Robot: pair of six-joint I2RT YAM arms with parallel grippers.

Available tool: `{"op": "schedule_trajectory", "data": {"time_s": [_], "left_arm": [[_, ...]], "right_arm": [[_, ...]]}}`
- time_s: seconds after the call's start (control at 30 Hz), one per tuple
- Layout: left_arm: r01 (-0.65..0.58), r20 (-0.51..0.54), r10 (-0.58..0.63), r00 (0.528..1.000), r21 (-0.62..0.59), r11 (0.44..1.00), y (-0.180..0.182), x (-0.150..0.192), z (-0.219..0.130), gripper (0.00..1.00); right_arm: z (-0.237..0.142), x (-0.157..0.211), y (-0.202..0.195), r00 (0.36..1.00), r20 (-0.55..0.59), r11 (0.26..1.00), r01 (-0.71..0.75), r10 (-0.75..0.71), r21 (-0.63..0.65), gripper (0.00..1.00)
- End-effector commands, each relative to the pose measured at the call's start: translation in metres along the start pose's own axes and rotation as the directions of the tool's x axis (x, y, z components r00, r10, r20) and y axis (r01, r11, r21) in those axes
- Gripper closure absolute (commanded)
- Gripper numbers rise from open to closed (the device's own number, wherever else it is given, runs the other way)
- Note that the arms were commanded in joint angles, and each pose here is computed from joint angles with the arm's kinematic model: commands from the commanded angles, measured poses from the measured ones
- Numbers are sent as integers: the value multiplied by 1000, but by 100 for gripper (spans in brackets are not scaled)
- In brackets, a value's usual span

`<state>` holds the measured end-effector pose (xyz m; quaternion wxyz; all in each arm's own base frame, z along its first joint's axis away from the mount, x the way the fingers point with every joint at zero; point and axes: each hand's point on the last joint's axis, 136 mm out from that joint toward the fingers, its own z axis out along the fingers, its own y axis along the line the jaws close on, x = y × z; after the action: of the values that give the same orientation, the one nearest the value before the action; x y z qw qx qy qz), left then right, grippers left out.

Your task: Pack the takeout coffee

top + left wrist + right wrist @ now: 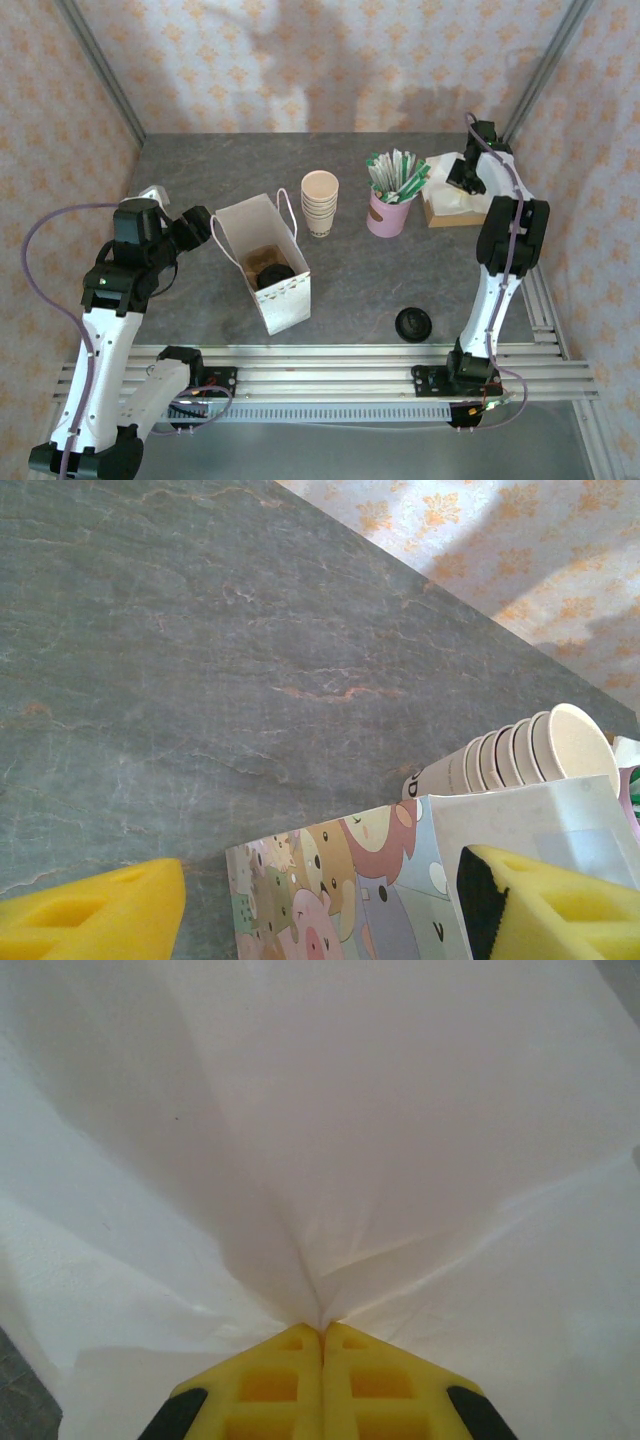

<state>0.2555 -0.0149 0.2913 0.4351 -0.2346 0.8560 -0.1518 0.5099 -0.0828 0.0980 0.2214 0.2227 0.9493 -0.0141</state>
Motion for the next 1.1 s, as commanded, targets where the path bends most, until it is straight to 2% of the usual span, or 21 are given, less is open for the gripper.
{"op": "schedule_trajectory", "data": {"time_s": [0.0, 0.17, 0.33, 0.47, 0.6, 0.7, 0.83, 0.97, 1.07], "left_arm": [[-37, 15, 37, 999, -20, 999, 3, -2, -2, 27], [-29, 41, 30, 999, -30, 999, 4, -7, -7, 27], [-2, 53, 4, 999, -52, 999, 7, -10, -9, 27], [4, 52, -2, 999, -43, 999, 5, -10, -10, 27], [59, 49, -57, 997, -34, 998, 5, -8, -6, 26], [80, 38, -79, 996, -21, 997, 3, -7, -4, 27], [94, 38, -93, 995, -16, 995, 2, -6, -6, 27], [108, 25, -108, 994, -15, 994, 2, -3, -8, 28], [121, 29, -120, 992, -14, 993, 3, -2, -10, 28]], "right_arm": [[-67, -33, -2, 987, 158, 999, -36, 39, -25, 100], [-140, -44, 3, 961, 266, 992, -52, 80, -111, 100], [-215, -30, 20, 927, 365, 975, -5, 88, -222, 100], [-278, -3, 57, 906, 418, 928, 97, 67, -359, 100], [-357, 36, 111, 858, 511, 832, 252, 44, -495, 100], [-413, 71, 157, 827, 561, 709, 378, 30, -595, 100], [-483, 119, 208, 810, 585, 476, 495, 50, -727, 100], [-539, 167, 248, 830, 556, 233, 533, 40, -813, 100], [-570, 207, 282, 868, 497, 19, 497, 5, -868, 100]]}}
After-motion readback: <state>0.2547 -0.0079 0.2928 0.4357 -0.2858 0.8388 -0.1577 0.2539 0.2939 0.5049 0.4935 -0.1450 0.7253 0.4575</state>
